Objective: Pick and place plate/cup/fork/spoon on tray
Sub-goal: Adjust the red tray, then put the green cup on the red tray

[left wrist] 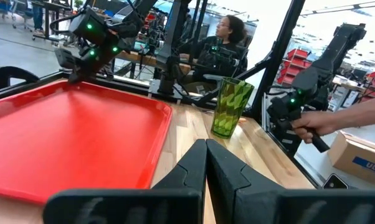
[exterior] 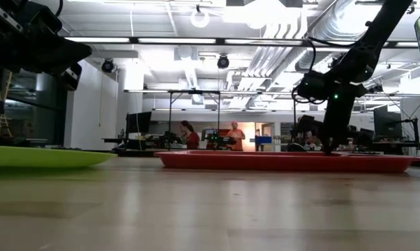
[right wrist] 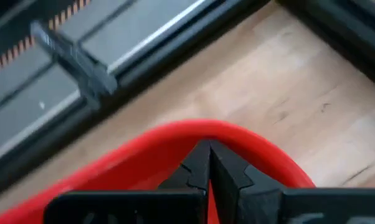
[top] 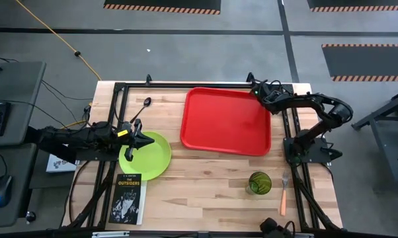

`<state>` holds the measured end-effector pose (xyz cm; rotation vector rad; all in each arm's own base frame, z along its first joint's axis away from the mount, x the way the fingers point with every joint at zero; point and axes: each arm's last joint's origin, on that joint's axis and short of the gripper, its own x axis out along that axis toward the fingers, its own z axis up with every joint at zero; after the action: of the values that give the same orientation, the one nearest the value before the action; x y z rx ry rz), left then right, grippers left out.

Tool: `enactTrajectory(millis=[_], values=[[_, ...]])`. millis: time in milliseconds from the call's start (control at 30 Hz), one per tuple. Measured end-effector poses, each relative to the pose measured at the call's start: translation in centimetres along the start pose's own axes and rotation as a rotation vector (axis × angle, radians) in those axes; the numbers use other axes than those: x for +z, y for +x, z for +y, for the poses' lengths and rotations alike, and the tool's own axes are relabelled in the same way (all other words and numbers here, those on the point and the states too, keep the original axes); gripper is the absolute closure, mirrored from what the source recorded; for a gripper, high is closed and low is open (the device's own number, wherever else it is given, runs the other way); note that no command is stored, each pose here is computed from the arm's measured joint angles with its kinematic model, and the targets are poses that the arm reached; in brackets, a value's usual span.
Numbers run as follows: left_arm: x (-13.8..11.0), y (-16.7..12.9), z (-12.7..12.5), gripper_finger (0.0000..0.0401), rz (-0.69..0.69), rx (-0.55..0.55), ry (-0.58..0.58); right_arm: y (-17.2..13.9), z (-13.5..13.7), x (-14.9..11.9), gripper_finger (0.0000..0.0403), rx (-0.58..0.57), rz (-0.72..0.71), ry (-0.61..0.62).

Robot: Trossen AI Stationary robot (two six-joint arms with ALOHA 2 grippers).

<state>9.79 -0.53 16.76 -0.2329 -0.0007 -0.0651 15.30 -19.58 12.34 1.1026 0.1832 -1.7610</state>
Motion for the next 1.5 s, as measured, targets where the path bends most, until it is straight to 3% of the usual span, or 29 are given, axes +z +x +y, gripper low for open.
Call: enactTrajectory(millis=[133, 267, 367, 500, 667, 800, 933, 1133, 1333, 1400, 1500], values=[[0.0, 0.0, 0.0, 0.04, 0.0, 0.0, 0.0, -0.4, 0.2, 0.2, 0.0403, 0.026, 0.016, -0.022], [0.0, 0.0, 0.0, 0.04, 0.0, 0.001, 0.0, -2.3, 0.9, 0.9, 0.0403, 0.117, -0.023, -0.157], [0.0, 0.0, 0.0, 0.04, 0.0, 0.0, 0.0, -4.8, 1.5, 2.0, 0.0403, 0.257, -0.033, -0.305], [0.0, 0.0, 0.0, 0.04, 0.0, 0.0, 0.0, -8.8, 1.3, 2.9, 0.0403, 0.557, 0.133, -0.448], [0.0, 0.0, 0.0, 0.04, 0.0, 0.001, 0.0, -13.3, 0.3, 3.9, 0.0403, 0.931, 0.395, -0.399], [0.0, 0.0, 0.0, 0.04, 0.0, 0.0, 0.0, -15.7, -0.6, 4.8, 0.0397, 1.075, 0.523, -0.286], [0.0, 0.0, 0.0, 0.04, 0.0, 0.0, 0.0, -17.6, -1.2, 5.5, 0.0357, 1.214, 0.609, -0.235], [0.0, 0.0, 0.0, 0.04, 0.0, 0.0, 0.0, -19.6, -1.0, 6.1, 0.0255, 1.357, 0.646, -0.141], [0.0, 0.0, 0.0, 0.04, 0.0, 0.0, 0.0, -23.2, 0.1, 7.3, 0.0189, 1.577, 0.737, -0.168], [0.0, 0.0, 0.0, 0.04, 0.0, 0.0, 0.0, -24.9, 0.3, 7.9, 0.0186, 1.597, 0.808, -0.24], [0.0, 0.0, 0.0, 0.04, 0.0, 0.0, 0.0, -26.8, -0.1, 8.3, 0.0185, 1.465, 0.958, -0.369]])
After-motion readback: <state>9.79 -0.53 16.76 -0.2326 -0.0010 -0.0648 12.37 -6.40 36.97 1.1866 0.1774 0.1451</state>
